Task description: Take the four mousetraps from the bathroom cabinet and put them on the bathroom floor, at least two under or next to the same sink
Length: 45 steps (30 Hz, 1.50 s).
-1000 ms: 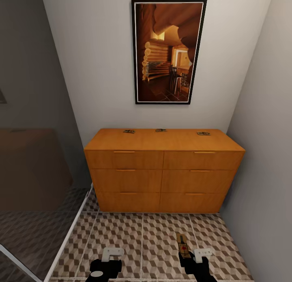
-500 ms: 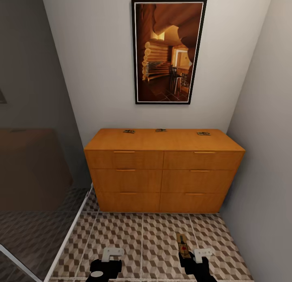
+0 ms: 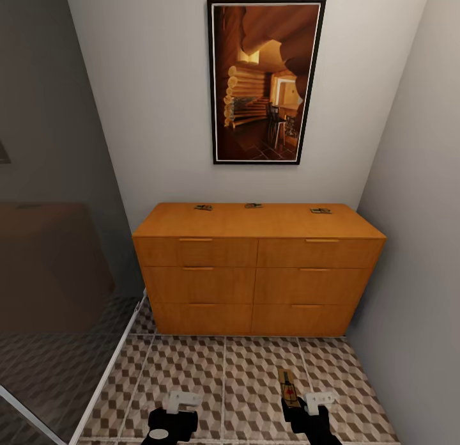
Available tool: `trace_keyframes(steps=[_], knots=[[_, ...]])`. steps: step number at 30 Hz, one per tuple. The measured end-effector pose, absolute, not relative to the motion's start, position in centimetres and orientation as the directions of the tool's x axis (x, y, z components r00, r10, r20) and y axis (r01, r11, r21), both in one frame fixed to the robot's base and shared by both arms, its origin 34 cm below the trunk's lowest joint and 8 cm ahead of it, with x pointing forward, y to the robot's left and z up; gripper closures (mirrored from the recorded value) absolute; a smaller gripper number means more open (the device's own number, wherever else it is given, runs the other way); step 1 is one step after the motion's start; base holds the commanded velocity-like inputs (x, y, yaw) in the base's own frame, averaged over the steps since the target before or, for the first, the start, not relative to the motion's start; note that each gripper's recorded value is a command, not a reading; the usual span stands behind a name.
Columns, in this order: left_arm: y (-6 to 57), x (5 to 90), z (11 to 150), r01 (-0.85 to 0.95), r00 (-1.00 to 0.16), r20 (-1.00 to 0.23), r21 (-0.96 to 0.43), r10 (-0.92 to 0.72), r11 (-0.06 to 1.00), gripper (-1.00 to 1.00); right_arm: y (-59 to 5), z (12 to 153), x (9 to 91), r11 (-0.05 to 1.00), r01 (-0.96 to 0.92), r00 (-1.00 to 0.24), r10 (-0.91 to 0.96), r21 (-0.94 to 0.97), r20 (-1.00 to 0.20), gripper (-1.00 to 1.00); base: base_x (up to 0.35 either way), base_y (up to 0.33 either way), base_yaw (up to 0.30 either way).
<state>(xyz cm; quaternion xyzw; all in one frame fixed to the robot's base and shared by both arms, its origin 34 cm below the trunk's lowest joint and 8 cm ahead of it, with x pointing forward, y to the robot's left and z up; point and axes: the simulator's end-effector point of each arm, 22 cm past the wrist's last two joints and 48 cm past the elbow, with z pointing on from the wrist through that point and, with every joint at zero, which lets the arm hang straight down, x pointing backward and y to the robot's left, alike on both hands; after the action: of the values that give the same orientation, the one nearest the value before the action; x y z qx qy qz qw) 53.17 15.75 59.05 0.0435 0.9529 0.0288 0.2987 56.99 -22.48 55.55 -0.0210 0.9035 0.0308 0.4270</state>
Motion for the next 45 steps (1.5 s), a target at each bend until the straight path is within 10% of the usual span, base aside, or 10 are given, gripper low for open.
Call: trace_keyframes(steps=[45], knots=[[14.2,52.2,58.5,0.114,-0.825,-0.547,0.088,0.143,0.990,-1.00,-22.4,55.5,57.0,0.997,-0.064,-0.635,-0.011,0.038,-0.772,1.00,0.000,0.000,0.000]])
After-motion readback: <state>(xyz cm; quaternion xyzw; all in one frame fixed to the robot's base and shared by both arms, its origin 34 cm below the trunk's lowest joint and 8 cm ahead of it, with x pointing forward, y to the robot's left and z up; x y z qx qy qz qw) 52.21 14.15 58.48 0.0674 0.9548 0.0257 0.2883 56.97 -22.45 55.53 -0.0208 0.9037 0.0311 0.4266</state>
